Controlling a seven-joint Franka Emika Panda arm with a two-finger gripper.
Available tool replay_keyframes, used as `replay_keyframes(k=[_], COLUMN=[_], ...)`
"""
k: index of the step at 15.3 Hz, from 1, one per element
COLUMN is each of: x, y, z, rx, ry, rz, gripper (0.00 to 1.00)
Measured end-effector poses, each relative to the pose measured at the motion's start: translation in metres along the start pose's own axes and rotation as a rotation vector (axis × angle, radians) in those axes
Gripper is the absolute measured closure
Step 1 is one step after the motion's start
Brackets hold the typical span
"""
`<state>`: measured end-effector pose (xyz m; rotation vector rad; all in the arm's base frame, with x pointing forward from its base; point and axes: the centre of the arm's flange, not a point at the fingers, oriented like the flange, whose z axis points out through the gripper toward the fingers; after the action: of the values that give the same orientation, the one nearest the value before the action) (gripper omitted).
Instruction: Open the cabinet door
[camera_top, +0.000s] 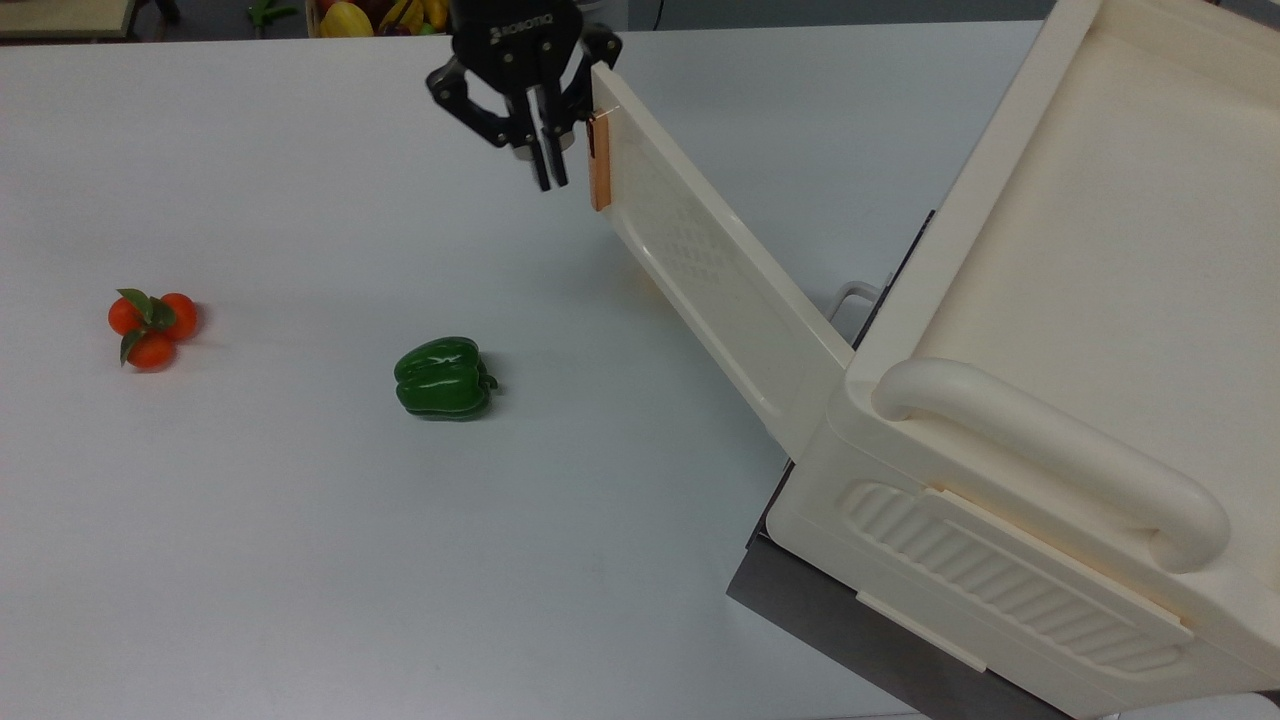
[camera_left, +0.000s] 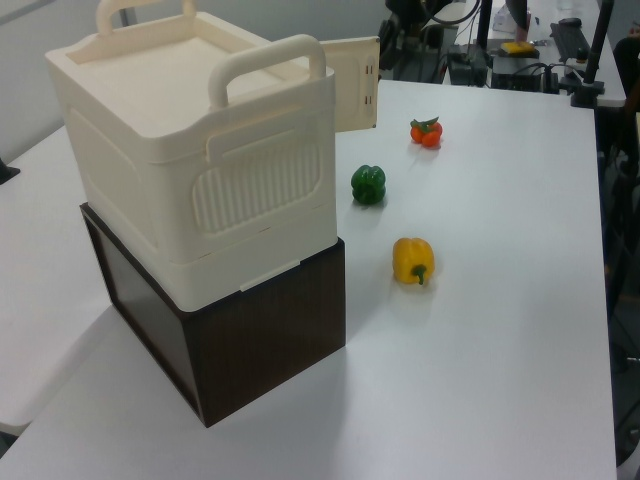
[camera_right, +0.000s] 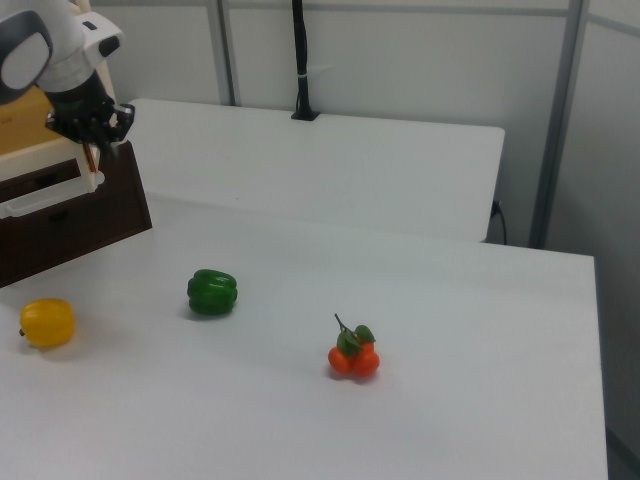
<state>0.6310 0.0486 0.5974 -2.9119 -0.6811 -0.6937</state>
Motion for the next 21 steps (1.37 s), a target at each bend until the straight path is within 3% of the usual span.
replay_keyframes(k=[4, 12, 18, 21], x=[0.003, -0.008, -0.018, -0.010], y=[0.018, 0.045, -0.009, -0.051], z=[0.005, -0.008, -0.034, -0.036], rx=[-0.043, -0.071, 0.056, 0.095], ry=[0.065, 0.062, -0.133, -0.159], rz=[0.021, 0.061, -0.001, -0.066], gripper=[0.89, 0.85, 0.84, 0.94])
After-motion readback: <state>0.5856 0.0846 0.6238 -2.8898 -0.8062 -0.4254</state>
